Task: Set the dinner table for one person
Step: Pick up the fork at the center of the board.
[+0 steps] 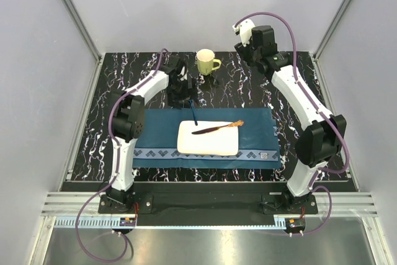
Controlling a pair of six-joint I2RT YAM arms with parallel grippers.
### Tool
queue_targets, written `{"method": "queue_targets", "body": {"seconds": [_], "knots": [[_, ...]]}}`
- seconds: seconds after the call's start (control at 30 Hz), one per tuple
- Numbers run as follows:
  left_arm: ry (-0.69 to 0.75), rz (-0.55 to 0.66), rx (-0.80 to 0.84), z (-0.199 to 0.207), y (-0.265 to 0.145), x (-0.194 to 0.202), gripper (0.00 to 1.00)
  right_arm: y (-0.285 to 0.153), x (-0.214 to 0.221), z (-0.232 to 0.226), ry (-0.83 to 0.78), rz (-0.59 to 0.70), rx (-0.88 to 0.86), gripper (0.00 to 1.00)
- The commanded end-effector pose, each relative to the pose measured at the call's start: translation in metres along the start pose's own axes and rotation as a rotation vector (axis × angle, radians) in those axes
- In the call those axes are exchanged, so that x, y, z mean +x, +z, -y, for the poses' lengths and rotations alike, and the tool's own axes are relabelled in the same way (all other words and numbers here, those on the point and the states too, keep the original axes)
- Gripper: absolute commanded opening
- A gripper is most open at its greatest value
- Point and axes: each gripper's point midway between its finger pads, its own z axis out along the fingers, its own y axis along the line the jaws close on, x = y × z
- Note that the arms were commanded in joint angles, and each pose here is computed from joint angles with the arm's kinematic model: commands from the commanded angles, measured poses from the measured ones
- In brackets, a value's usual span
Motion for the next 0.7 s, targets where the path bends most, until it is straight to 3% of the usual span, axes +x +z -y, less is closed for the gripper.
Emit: {"method": "queue_targets", "body": {"seconds": [0.0, 0.67], "knots": [[-0.007, 0.078, 0.086, 0.038, -0.014, -0.024, 0.99, -0.001, -0.004, 0.006, 0.011, 0.005, 0.036, 0.65], [-0.048, 0.022, 0.065, 0.043, 0.01, 0.0, 0.91, -0.003, -0.014, 0.006, 0.021, 0.033, 0.025, 0.64]]}}
